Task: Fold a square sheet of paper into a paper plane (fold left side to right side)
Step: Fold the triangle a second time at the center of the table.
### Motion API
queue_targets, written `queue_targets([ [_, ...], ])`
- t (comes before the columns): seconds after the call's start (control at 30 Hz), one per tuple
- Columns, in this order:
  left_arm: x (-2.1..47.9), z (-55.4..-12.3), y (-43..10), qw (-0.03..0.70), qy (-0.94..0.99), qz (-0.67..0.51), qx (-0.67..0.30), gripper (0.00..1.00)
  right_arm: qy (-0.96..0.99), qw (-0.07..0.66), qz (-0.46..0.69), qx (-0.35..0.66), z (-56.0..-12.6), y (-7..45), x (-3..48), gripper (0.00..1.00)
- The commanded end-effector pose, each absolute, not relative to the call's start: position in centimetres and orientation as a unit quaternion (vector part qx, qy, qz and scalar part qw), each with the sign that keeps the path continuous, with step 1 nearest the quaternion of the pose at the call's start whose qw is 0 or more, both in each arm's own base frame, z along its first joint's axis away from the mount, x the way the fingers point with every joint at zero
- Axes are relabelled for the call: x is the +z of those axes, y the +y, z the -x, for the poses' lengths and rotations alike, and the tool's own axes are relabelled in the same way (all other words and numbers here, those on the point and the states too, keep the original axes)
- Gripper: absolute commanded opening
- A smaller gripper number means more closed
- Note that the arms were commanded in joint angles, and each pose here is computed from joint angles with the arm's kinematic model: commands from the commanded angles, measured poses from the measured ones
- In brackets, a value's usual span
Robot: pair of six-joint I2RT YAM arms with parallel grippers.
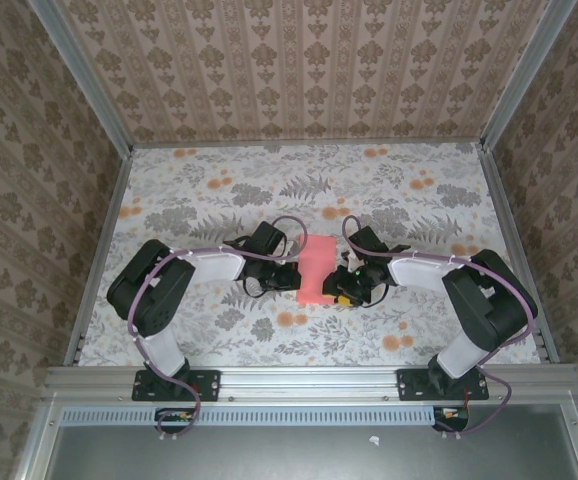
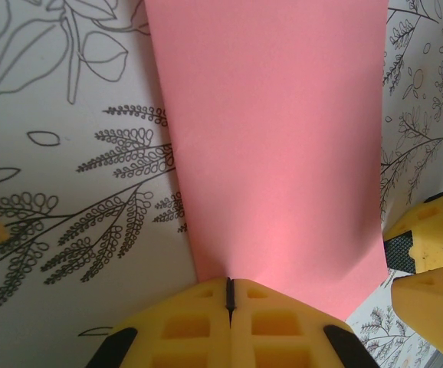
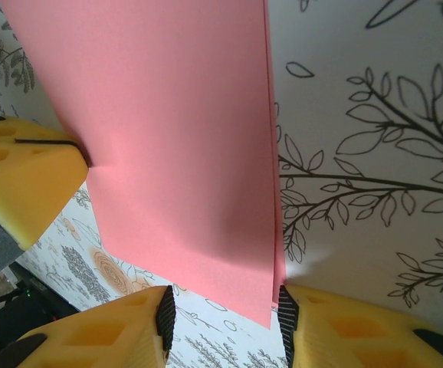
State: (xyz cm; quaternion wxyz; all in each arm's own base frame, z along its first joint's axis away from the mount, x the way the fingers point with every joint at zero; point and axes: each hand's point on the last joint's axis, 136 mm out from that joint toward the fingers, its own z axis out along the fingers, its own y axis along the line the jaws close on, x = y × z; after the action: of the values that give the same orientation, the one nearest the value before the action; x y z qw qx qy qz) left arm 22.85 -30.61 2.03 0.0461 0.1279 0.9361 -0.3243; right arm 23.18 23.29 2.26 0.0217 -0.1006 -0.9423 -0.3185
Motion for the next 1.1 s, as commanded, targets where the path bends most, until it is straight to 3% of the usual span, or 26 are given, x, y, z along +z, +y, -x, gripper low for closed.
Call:
queue_targets([
  [0.0,1.7,-22.4,-30.4,0.041,0.940,-0.127,-0.314,0.02,-0.934,0.023,0.097,-0.342,-23.7,24.6,2.3,0.43],
  [0.17,2.4,-22.6,-30.7,0.051,0.936,-0.130,-0.325,0.05,-0.932,0.015,0.099,-0.348,-24.2,24.8,2.6,0.43],
  [0.77,8.4,-24.7,-28.3,0.170,0.911,-0.135,-0.351,0.38,-0.927,-0.011,0.099,-0.361,-25.9,24.6,3.8,0.43],
  [0.93,10.5,-24.5,-26.9,0.239,0.893,-0.148,-0.351,0.55,-0.918,-0.017,0.112,-0.379,-27.1,24.6,4.2,0.43],
  [1.07,11.7,-23.8,-26.2,0.270,0.883,-0.165,-0.347,0.62,-0.917,-0.017,0.114,-0.383,-27.7,24.8,4.4,0.43],
])
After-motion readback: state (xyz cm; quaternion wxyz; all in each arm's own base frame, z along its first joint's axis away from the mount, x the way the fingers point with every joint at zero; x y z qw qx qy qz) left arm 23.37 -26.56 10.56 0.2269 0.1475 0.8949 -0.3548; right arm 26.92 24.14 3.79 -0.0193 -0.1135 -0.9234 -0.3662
